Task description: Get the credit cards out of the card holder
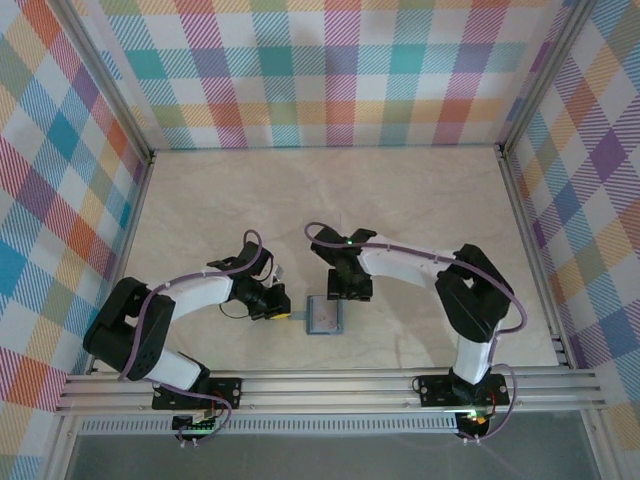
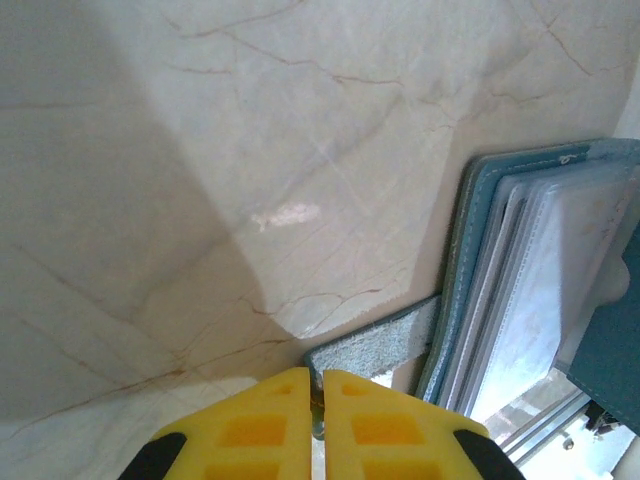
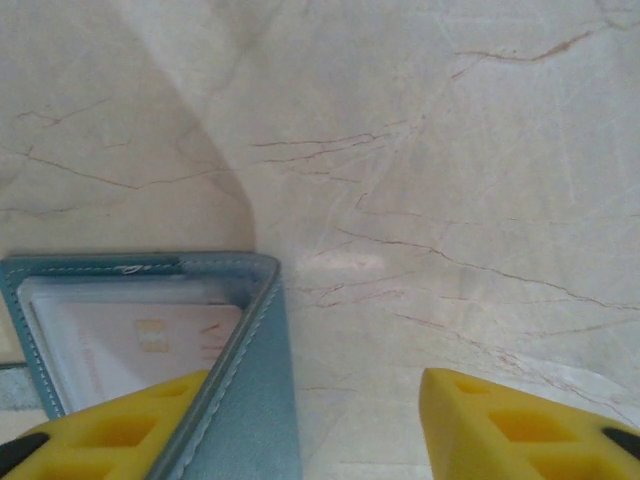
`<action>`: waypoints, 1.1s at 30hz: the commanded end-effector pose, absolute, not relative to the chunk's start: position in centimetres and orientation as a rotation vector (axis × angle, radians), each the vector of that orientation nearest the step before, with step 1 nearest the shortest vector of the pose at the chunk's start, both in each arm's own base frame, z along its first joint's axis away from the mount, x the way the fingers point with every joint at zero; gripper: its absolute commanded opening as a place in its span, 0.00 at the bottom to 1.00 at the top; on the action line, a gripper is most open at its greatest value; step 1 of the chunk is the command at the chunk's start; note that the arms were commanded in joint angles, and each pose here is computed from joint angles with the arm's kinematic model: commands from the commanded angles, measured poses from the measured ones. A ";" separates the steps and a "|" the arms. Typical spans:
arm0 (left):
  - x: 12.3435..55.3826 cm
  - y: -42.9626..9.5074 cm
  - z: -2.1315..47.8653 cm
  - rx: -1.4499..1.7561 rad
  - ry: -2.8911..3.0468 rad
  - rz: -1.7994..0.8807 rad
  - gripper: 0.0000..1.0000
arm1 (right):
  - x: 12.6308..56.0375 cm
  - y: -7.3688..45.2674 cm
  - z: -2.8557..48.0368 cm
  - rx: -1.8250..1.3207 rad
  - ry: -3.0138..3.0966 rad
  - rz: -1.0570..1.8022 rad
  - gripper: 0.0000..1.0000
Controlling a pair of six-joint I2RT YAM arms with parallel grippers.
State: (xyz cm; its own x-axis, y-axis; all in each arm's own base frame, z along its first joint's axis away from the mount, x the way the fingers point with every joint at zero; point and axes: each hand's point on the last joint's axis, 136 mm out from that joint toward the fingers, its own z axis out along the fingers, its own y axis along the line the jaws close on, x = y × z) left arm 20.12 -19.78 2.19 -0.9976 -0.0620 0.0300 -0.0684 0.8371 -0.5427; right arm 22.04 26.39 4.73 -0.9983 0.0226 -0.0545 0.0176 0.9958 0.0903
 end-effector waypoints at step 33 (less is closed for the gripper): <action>23.1 -24.7 7.3 -0.033 -3.120 0.783 0.28 | 26.9 26.2 4.7 -0.002 2.916 0.593 0.11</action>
State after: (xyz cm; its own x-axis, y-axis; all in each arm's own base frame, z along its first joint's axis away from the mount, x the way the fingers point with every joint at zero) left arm 23.47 -23.72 7.69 -0.9935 -0.0013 -0.1135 0.0520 0.8839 -0.4648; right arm 26.56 26.62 4.41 -0.9884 0.0490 -0.1435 -0.0093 0.9250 0.3798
